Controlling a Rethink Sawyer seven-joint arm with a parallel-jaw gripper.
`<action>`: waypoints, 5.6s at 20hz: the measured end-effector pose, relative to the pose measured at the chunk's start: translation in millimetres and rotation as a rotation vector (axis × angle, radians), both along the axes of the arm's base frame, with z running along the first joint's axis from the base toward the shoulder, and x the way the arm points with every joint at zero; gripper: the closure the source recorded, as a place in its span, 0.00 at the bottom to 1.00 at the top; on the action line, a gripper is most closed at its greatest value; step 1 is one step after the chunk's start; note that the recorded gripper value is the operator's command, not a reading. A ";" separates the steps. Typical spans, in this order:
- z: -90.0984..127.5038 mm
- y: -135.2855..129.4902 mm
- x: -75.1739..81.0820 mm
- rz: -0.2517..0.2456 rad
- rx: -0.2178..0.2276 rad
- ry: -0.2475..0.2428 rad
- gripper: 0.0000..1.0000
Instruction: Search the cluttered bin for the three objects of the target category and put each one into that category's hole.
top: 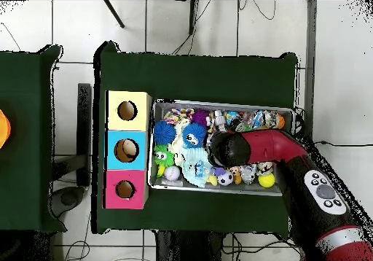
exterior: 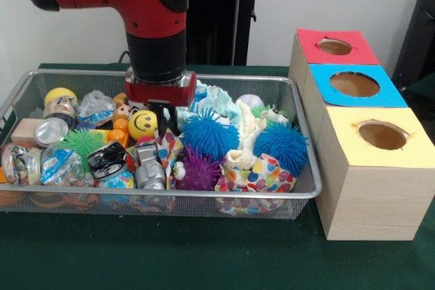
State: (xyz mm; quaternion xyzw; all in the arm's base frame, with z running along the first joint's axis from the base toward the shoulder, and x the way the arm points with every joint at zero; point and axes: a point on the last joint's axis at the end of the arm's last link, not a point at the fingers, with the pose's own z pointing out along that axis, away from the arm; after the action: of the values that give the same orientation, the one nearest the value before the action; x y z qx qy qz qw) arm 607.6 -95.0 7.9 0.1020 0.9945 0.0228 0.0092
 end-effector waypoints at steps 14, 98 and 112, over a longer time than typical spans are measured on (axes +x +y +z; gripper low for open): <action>147.9 -4.2 24.6 -0.119 -0.022 0.009 1.00; 240.0 286.7 74.8 0.057 0.088 0.013 1.00; 213.6 264.0 113.6 0.003 0.077 0.000 1.00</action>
State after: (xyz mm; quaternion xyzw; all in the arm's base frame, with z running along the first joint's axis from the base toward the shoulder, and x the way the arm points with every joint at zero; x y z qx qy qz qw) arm 721.2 169.0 221.5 0.1006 0.9930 0.0610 0.0053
